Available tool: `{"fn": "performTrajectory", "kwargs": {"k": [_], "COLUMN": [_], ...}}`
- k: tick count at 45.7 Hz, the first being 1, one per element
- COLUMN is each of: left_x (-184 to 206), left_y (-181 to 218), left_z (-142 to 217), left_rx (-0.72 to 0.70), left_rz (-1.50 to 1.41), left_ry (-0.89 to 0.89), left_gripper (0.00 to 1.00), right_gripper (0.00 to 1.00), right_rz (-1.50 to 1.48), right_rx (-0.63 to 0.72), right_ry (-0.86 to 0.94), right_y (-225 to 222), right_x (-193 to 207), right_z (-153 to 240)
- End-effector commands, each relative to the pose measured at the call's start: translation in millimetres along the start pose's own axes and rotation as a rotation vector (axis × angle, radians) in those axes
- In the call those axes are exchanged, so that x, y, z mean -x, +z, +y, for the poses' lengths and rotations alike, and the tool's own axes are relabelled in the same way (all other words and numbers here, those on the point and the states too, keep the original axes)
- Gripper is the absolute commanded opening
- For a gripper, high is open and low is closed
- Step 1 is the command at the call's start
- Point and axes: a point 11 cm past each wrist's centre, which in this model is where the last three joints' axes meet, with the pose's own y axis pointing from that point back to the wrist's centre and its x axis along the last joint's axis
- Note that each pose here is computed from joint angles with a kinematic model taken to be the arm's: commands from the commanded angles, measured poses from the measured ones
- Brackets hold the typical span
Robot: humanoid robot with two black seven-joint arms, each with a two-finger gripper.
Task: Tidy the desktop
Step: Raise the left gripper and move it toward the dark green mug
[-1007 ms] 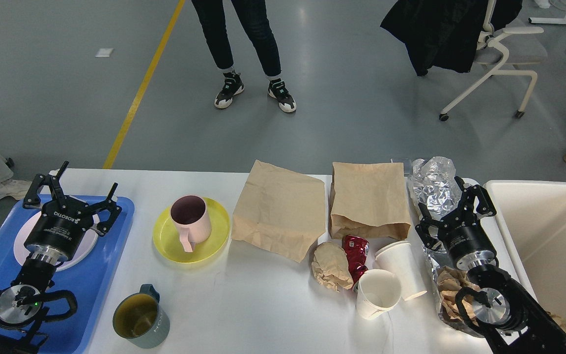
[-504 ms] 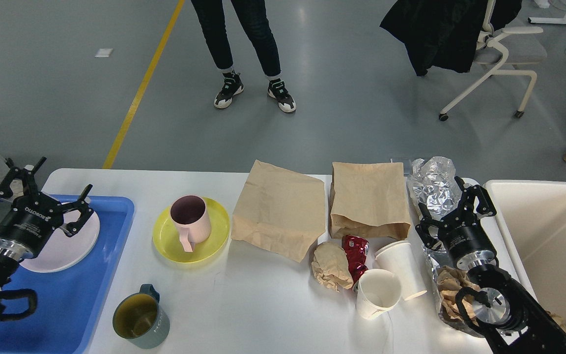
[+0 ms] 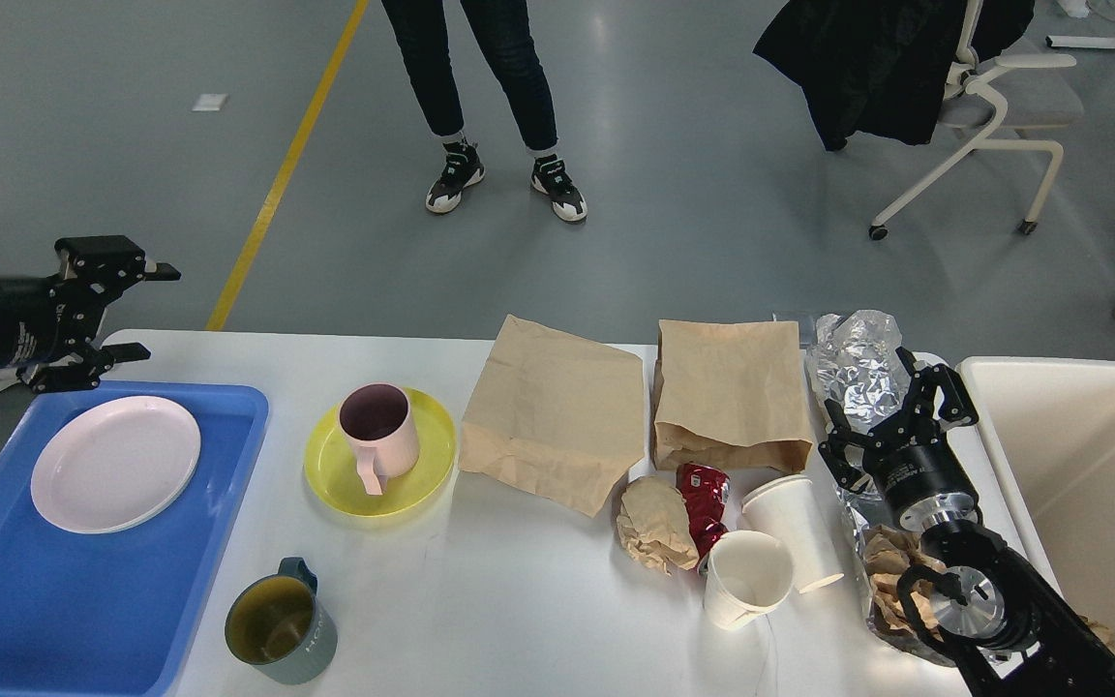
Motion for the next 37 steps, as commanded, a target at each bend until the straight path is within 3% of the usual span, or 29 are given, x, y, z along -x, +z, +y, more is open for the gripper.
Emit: {"fn": "performTrajectory", "kwargs": {"k": [1, 6, 11, 22, 28, 37], "left_x": [-1, 40, 58, 137, 175, 185], "left_y": [44, 73, 123, 173, 180, 192], "left_z": [13, -4, 19, 80, 116, 169], "left_rx": [-0.275, -0.380, -0.448, -0.519, -0.469, -0.441], "left_rz": [-0.313, -0.443, -0.559, -0.696, -0.709, -0.651], "left_ry": [-0.020, -0.188, -0.251, -0.375, -0.351, -0.186], "left_gripper": [0.98, 0.98, 0.98, 0.98, 0.98, 0.98], "right_gripper": [1.00, 1.00, 1.00, 1.00, 1.00, 1.00], "right_rz": [0.000, 0.000, 0.000, 0.000, 0.000, 0.000], "right_rx": [0.000, 0.002, 0.001, 0.002, 0.001, 0.002], "right_ry": [0.000, 0.001, 0.001, 0.001, 0.001, 0.001], "right_y": [0, 0, 0, 0, 0, 0], "right_x": [0, 0, 0, 0, 0, 0], "right_z": [0, 0, 0, 0, 0, 0]}}
